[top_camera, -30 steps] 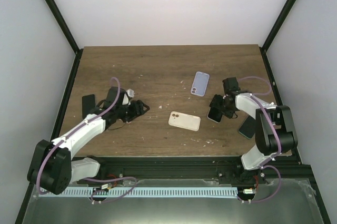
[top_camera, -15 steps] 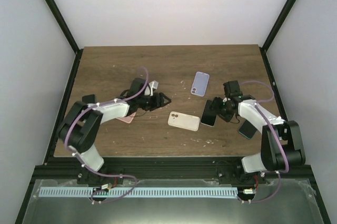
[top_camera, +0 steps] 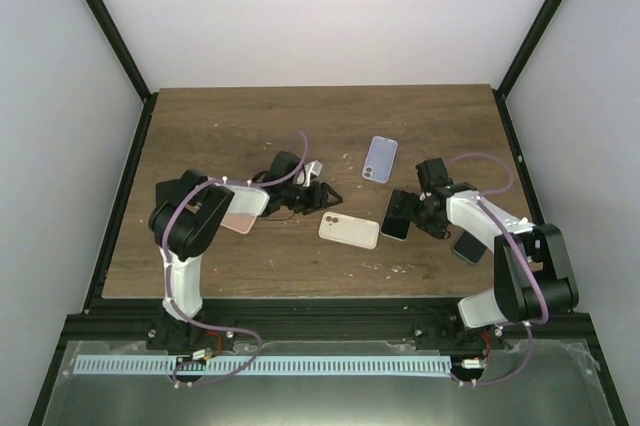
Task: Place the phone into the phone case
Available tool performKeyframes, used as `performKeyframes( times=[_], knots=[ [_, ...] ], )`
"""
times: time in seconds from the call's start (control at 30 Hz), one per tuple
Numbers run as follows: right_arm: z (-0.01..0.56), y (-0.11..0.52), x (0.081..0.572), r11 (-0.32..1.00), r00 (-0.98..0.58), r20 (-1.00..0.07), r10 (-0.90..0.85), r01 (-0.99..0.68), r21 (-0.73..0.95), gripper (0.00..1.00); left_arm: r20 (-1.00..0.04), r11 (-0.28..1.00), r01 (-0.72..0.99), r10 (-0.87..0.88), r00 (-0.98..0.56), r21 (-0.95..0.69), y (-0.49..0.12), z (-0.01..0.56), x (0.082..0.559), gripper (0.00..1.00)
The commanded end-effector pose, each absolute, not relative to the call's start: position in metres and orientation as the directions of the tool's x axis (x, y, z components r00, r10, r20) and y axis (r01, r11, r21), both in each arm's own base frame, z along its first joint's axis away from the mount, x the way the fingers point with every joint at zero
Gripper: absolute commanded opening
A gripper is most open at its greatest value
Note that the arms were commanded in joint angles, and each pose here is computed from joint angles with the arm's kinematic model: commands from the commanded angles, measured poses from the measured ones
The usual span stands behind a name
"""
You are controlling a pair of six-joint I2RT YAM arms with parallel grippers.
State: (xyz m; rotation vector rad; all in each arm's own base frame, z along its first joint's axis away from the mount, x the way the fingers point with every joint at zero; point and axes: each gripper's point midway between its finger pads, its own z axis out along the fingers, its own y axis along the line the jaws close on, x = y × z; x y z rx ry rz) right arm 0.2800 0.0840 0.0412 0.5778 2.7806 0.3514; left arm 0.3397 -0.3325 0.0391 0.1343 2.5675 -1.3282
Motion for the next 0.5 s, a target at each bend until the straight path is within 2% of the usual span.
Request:
performKeyframes(
  times=[0.0,0.07,0.2,0.3,0.47],
  knots=[
    [0.052,0.075,0.301,0.915,-0.872,-0.293,0.392,0.336,0.224,1.00,-0.162,0.536,0.157,0.039,-0.986,-0.830,-0.337,0.018,0.299,0.59],
    [0.051,0.076,0.301,0.911,-0.871,-0.286,0.399,0.341,0.231,1.00,-0.097,0.506,0.120,0.072,-0.993,-0.854,-0.338,0.014,0.279,0.57],
    [0.047,0.081,0.297,0.913,-0.881,-0.276,0.385,0.320,0.251,0.99,-0.086,0.548,0.150,0.141,-0.986,-0.823,-0.335,0.007,0.240,0.56],
    [0.048,0.081,0.296,0.916,-0.881,-0.289,0.375,0.305,0.261,0.98,-0.135,0.613,0.220,0.183,-0.974,-0.758,-0.332,0.005,0.227,0.55],
    [0.052,0.082,0.296,0.921,-0.883,-0.302,0.359,0.284,0.266,0.97,-0.318,0.744,0.416,0.283,-0.905,-0.523,-0.329,0.007,0.239,0.48]
  ],
)
